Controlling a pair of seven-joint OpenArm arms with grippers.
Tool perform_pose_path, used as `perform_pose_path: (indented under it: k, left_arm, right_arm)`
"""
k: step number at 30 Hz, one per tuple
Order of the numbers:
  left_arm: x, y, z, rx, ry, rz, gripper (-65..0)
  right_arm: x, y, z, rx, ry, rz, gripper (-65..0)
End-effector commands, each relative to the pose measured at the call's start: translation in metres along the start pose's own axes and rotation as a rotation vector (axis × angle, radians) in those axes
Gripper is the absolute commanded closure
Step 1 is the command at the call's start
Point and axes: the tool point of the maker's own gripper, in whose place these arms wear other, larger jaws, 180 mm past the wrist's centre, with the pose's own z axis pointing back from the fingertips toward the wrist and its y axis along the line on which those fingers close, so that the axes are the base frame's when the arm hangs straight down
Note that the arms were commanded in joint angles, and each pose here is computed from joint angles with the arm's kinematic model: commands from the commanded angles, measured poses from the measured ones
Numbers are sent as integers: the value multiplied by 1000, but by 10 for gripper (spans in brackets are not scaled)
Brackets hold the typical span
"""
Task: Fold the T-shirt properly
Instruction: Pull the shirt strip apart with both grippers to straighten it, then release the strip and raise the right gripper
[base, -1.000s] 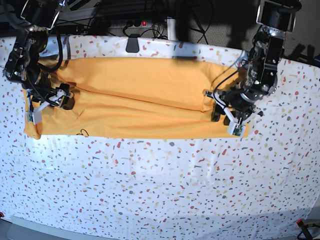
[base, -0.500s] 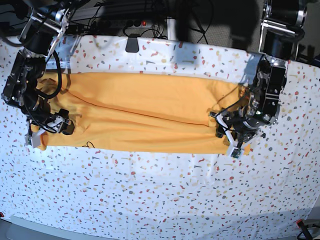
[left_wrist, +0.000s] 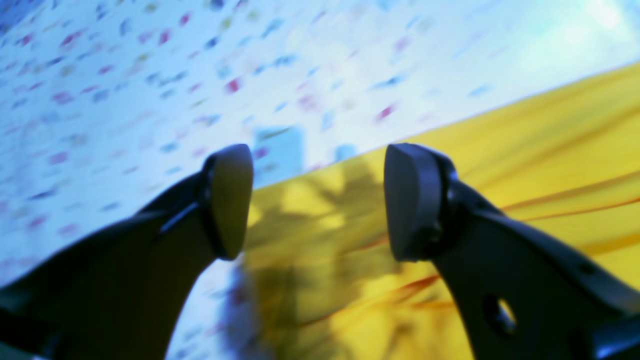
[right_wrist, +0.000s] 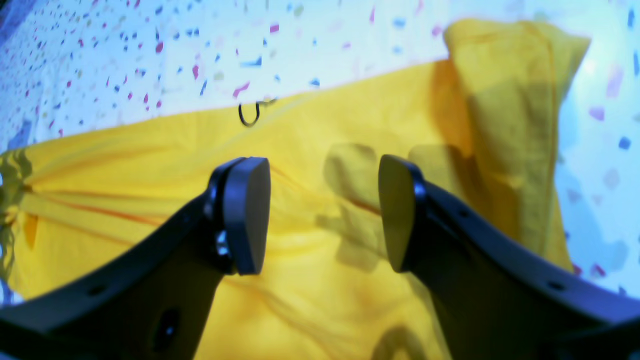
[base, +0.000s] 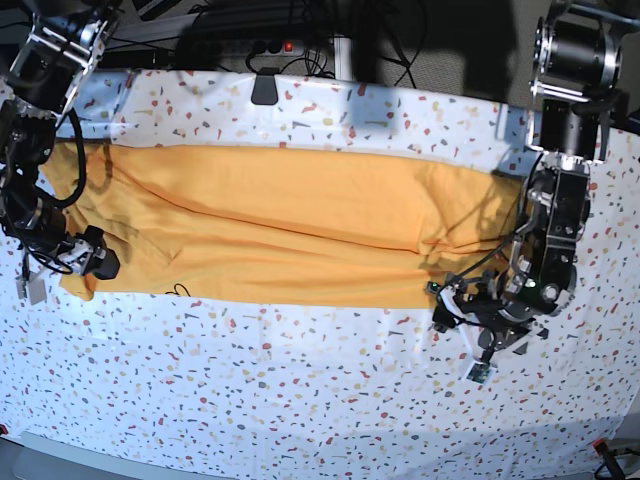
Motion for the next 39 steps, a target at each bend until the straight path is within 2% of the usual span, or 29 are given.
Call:
perform_pose_path:
  k: [1,4,5,10,13,16,19,22,25,29,34,39]
  left_arm:
    - [21,17,5,52,-49,-30,-412]
    - [12,35,9,76,-32,-38,-412]
    - [8,41,11,71,-28,-26,-412]
    - [-15,71,21,-8,-7,131,-412]
    - [-33,84,25,-74,16,254,-412]
    - [-50,71,25,-201,59,307,-412]
    - [-57,51,21,-324,52,389,-412]
    - [-64,34,15,-385,59,421,-412]
    - [-67,27,7,-382,56,433,-412]
    - [-69,42,2,-291,38,347,-412]
    - [-70,66,8,-245,2,424,-412]
    - [-100,64,17,-269,78,520,-412]
  right_arm:
    - [23,0,8,5,-47,27,-341]
    - [9,2,11,26,61,22,-341]
    - [10,7,13,56,59,10,-341]
    - [29,28,20,183,-41,-37,-340]
    - [40,39,26,215,-83,-21,-340]
    - [42,47,34,204,-92,41,-340]
    - [37,55,46,162,-83,137,-340]
    - [25,60,60,90,-48,252,-340]
    - [6,71,74,67,-11,338,-340]
    - [-32,95,89,88,47,391,-340]
    - [-76,126,101,141,90,354,-340]
    - [-110,143,108,171,134,285,-340]
